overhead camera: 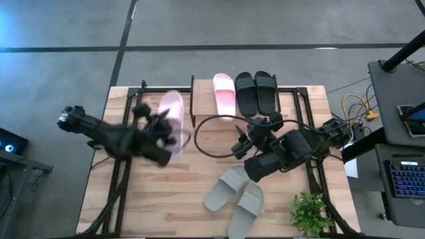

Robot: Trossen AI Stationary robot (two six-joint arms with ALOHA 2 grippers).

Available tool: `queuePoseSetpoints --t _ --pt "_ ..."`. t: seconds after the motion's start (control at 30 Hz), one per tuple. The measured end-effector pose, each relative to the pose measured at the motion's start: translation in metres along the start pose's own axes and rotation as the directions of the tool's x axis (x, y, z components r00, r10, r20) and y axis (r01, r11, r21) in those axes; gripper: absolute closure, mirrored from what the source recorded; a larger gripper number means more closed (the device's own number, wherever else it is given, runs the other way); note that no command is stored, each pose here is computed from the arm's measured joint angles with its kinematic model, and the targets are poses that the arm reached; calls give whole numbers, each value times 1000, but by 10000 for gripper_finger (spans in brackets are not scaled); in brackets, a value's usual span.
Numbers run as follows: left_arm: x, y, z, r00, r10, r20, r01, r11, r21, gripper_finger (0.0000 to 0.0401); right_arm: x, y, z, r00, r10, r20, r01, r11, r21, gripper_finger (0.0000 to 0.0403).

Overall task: Pick and place slides into the shelf
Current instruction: Put the left pink slide on the shelf

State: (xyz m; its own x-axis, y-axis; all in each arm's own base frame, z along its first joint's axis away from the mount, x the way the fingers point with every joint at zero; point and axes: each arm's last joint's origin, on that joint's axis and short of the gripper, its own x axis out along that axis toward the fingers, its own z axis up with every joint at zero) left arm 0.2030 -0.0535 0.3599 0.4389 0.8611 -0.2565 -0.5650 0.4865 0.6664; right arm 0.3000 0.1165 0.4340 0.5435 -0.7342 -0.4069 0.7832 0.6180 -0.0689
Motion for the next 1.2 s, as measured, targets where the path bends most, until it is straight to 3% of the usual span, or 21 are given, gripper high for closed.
queuePoseSetpoints --t 0.1,0.17,0.2,0.27,0.33,0.5,0.63,0.73,0.8,1.0,1.2 --pt "28 12 21 1000 18 6 -18 999 28 401 4 -2 2 999 -24 21 23 999 33 207" --pt "47 15 37 986 -133 99 128 990 58 401 7 -3 4 999 -39 25 38 998 52 207" --pt "56 17 44 974 -154 166 150 988 39 401 10 -3 4 999 -47 24 45 997 66 207" --pt "76 21 49 977 -63 203 56 998 39 401 13 -4 5 998 -59 23 56 994 94 207" --pt "96 29 50 984 5 179 -11 999 35 401 16 -5 6 998 -67 22 64 991 115 207" --pt "141 30 39 996 -5 87 1 999 52 401 21 -7 7 996 -84 18 82 991 101 207" --pt "180 13 28 994 -106 30 104 993 56 401 27 -10 9 994 -105 15 103 991 84 207" --pt "202 -1 23 995 -93 -26 95 991 92 401 32 -11 11 994 -106 -9 106 992 66 207" --pt "217 -11 16 988 -146 -53 151 982 113 401 34 -12 11 995 -100 -31 101 993 53 207" --pt "243 -19 15 985 -142 -102 153 982 113 401 35 -12 11 994 -94 -51 96 994 47 207" --pt "256 -9 20 988 -105 -111 115 989 91 401 37 -13 11 994 -96 -53 99 994 51 207"
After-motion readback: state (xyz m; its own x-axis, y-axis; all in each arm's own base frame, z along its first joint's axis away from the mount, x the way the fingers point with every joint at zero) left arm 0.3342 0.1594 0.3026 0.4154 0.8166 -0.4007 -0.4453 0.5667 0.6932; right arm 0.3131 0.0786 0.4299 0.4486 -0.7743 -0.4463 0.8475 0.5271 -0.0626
